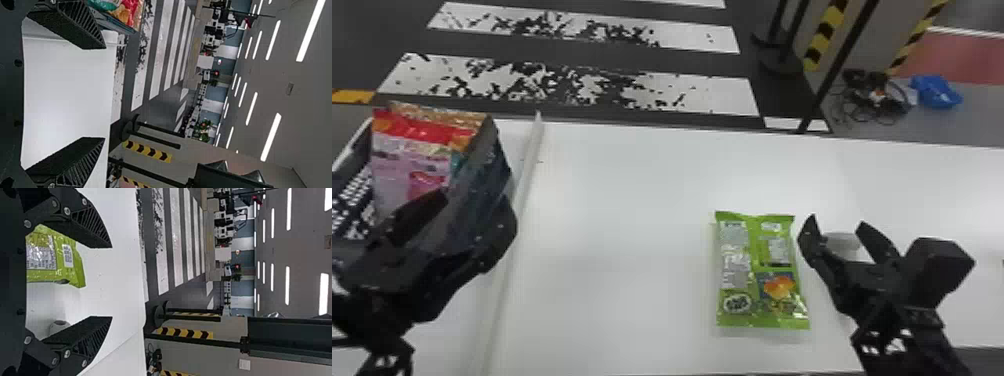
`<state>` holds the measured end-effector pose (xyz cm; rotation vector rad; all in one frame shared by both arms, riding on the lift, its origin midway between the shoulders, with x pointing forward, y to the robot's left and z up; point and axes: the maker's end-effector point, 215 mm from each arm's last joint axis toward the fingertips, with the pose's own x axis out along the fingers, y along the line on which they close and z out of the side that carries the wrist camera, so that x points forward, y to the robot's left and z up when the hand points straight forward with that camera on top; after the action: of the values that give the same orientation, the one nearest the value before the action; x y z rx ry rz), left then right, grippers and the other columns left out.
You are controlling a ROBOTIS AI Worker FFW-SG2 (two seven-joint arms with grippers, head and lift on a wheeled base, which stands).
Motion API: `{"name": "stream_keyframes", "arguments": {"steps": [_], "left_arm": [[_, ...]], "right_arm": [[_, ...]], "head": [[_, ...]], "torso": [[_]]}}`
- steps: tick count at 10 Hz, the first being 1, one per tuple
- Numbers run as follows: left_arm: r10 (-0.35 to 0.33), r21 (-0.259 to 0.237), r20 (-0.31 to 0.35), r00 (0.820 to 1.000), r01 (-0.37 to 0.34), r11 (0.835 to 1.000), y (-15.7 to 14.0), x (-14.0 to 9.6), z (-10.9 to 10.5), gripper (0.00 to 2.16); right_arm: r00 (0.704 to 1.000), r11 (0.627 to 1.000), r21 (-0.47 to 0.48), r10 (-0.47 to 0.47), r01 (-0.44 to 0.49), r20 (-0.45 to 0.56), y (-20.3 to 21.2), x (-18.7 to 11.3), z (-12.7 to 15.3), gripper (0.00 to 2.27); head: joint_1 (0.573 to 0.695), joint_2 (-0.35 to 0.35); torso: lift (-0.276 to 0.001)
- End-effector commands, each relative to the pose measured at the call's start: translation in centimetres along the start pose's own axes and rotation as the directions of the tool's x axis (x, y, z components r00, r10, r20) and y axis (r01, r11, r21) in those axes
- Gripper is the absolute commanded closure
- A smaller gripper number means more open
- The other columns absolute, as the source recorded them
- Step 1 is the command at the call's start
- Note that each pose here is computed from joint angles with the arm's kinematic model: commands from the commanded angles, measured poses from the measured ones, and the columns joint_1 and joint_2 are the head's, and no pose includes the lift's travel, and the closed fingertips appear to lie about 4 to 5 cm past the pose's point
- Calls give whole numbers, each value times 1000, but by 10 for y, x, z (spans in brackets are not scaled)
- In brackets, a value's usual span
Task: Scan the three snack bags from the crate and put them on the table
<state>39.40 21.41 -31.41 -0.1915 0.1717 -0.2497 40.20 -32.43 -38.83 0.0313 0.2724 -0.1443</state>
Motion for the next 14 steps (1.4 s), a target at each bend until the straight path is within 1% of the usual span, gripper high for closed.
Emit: {"name": "stream_keyframes", "arguments": {"steps": [1, 3, 4, 6, 8, 9, 10, 11, 12, 14], "left_arm": [[7, -9, 7, 1000, -7, 1000, 8, -3, 2, 33], [14, -1, 15, 1000, -14, 1000, 15, -4, 3, 33], [21, 0, 15, 1000, -21, 1000, 20, -4, 2, 33], [18, -12, 18, 1000, -18, 1000, 22, -5, 1, 33], [18, -15, 18, 1000, -17, 1000, 23, -5, 1, 33], [17, -13, 24, 1000, -17, 1000, 23, -4, 3, 33], [16, -16, 23, 1000, -16, 1000, 22, -3, 3, 33], [15, -18, 23, 1000, -14, 1000, 21, -2, 3, 33], [13, -18, 24, 1000, -13, 1000, 20, -2, 4, 33], [13, -14, 28, 1000, -12, 1000, 21, -2, 6, 33]], "right_arm": [[999, 1000, -15, -9, 8, -45, -24, 9, -23, 46], [992, 999, -37, -21, 17, -124, -55, 27, -62, 46], [987, 999, -31, -24, 19, -160, -69, 37, -80, 46], [978, 999, -30, -37, 32, -205, -95, 54, -105, 49], [970, 999, -34, -32, 25, -240, -110, 60, -121, 63], [958, 1000, -25, -11, 4, -288, -111, 61, -138, 117], [931, 1000, -5, 4, -6, -365, -109, 59, -160, 431], [920, 1000, 3, 1, 0, -391, -109, 58, -168, 1615], [919, 1000, 4, 1, 1, -394, -109, 59, -167, 2246], [943, 1000, -8, -6, 3, -333, -109, 60, -145, 2246]], "head": [[695, -152], [695, -178], [695, -187], [695, -219], [695, -247], [695, -261], [695, -267], [695, -269], [695, -272], [695, -275]], "torso": [[-94], [-94], [-94], [-94], [-94], [-94], [-94], [-94], [-94], [-94]]}}
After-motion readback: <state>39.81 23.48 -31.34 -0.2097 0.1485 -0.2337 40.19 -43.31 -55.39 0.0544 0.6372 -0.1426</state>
